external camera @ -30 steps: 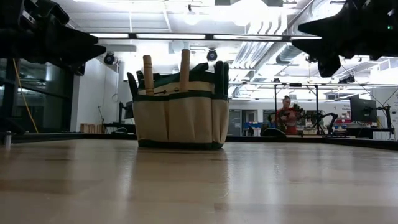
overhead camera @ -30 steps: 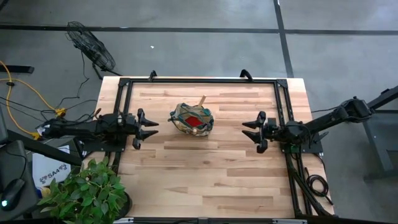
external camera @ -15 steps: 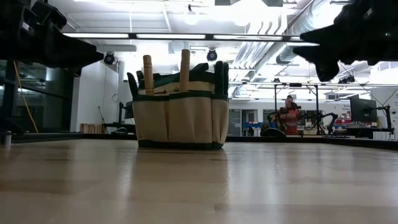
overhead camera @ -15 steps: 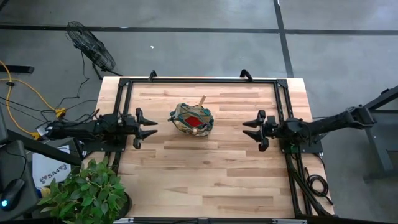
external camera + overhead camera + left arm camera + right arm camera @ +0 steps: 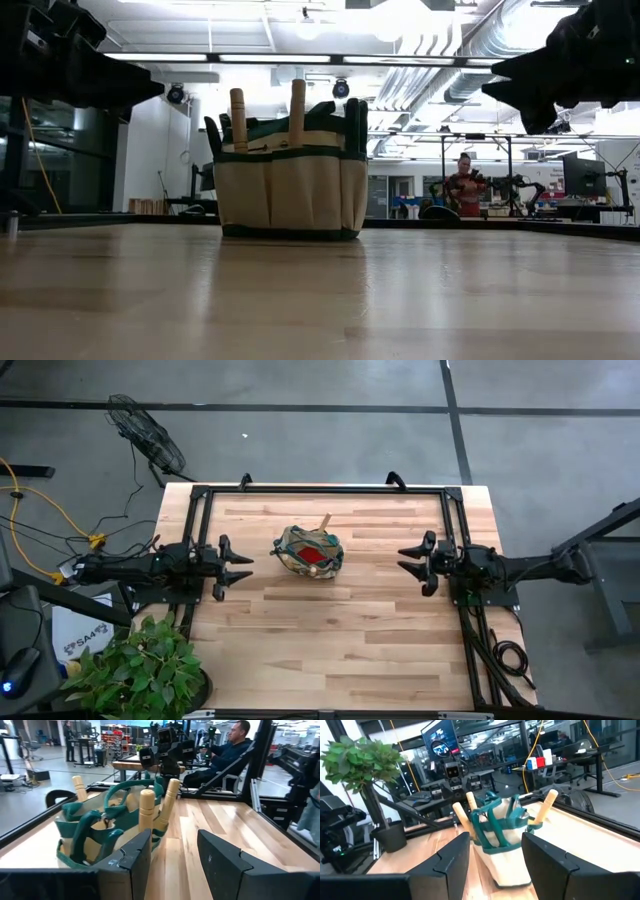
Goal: Pick & Place Garden tools in Gardening bag
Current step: Return to Home Position
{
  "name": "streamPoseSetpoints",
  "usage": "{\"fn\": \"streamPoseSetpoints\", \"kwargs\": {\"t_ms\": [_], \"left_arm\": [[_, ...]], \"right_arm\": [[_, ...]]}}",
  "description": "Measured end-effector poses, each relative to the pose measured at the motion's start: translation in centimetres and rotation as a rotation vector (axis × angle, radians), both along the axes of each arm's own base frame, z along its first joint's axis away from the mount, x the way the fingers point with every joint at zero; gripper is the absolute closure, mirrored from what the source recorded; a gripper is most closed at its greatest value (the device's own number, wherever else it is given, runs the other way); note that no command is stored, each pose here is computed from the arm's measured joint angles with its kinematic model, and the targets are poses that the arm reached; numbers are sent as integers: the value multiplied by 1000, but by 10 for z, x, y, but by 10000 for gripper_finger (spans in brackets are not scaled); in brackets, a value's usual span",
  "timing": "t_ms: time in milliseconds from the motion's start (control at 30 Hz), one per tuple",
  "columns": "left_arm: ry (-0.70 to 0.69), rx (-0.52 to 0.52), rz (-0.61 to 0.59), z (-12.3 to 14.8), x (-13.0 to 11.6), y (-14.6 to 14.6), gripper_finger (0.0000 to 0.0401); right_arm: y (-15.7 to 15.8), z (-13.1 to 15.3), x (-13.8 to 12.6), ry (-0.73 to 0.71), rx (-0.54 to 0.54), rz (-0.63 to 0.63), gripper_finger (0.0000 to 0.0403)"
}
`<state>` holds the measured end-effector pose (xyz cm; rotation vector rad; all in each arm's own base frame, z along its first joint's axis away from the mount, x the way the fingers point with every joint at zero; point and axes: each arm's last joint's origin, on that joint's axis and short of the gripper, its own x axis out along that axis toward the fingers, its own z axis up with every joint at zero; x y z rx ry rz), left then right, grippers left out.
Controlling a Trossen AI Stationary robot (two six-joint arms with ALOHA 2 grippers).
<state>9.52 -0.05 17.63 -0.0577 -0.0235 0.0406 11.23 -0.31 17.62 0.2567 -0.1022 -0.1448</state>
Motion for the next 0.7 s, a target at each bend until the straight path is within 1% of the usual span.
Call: {"fn": "streamPoseSetpoints", "kwargs": {"t_ms": [100,200,367,600,700], "left_arm": [[2,0,-13,0,0,0,244],[3,0,-9,0,0,0,244],[-6,-4,-22,1,0,-1,244],[-7,15,-63,1,0,-2,244],[-8,41,-111,1,0,-3,244]], "right_arm": [[0,-2,-3,18,-2,0,230],[0,-7,-5,65,19,1,230],[0,-12,-9,103,36,10,230],[0,-12,-11,102,8,23,230],[1,-12,-11,107,6,31,230]]}}
